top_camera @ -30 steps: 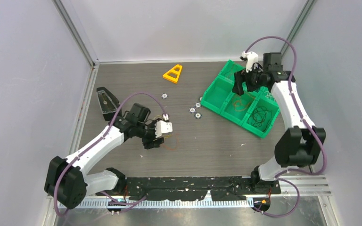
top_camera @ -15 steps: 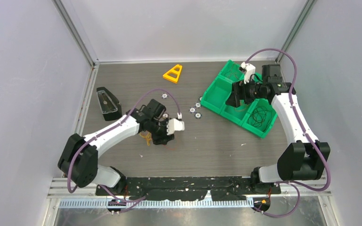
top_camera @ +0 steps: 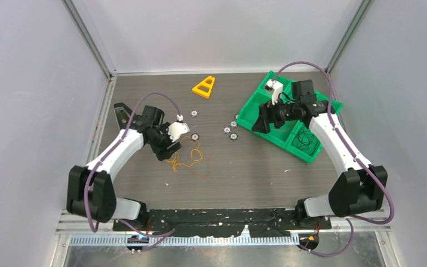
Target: Untangle the cables
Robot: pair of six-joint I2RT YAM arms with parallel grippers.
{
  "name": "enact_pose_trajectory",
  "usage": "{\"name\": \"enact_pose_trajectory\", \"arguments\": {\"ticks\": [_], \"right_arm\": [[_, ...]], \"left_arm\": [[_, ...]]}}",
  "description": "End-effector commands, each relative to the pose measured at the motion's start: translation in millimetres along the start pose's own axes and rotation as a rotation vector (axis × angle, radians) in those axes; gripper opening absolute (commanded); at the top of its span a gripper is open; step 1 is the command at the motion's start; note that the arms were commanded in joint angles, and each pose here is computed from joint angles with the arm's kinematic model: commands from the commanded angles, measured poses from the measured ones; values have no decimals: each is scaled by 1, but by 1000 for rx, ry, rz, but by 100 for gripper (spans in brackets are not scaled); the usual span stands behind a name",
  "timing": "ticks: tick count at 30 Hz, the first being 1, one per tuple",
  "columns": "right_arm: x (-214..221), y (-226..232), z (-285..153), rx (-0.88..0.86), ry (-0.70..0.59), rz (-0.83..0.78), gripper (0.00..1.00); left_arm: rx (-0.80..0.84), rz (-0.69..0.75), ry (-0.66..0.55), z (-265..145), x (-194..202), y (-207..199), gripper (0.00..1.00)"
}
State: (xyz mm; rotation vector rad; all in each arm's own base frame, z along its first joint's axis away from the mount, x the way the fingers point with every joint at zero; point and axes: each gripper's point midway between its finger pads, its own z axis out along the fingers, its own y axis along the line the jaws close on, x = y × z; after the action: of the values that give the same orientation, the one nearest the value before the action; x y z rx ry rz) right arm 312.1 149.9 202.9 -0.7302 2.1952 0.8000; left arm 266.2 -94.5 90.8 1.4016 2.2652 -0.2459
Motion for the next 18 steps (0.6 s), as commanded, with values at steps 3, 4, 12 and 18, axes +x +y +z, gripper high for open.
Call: {"name": "enact_pose_trajectory", "arguments": {"ticks": [3, 4, 12, 18], "right_arm": [[-17, 21, 24, -74, -29, -58, 82], [-21, 22, 24, -76, -36, -65, 81], [-58, 51, 22, -157, -177, -139, 80], [-111, 126, 16, -307, -408, -301, 98]], "left_arm": [[31, 57, 142, 31, 29, 12, 50], [39, 44, 118, 29, 22, 11, 44], [134, -34, -309, -90, -82, -38, 0], [44, -123, -617, -179, -143, -48, 0]]}}
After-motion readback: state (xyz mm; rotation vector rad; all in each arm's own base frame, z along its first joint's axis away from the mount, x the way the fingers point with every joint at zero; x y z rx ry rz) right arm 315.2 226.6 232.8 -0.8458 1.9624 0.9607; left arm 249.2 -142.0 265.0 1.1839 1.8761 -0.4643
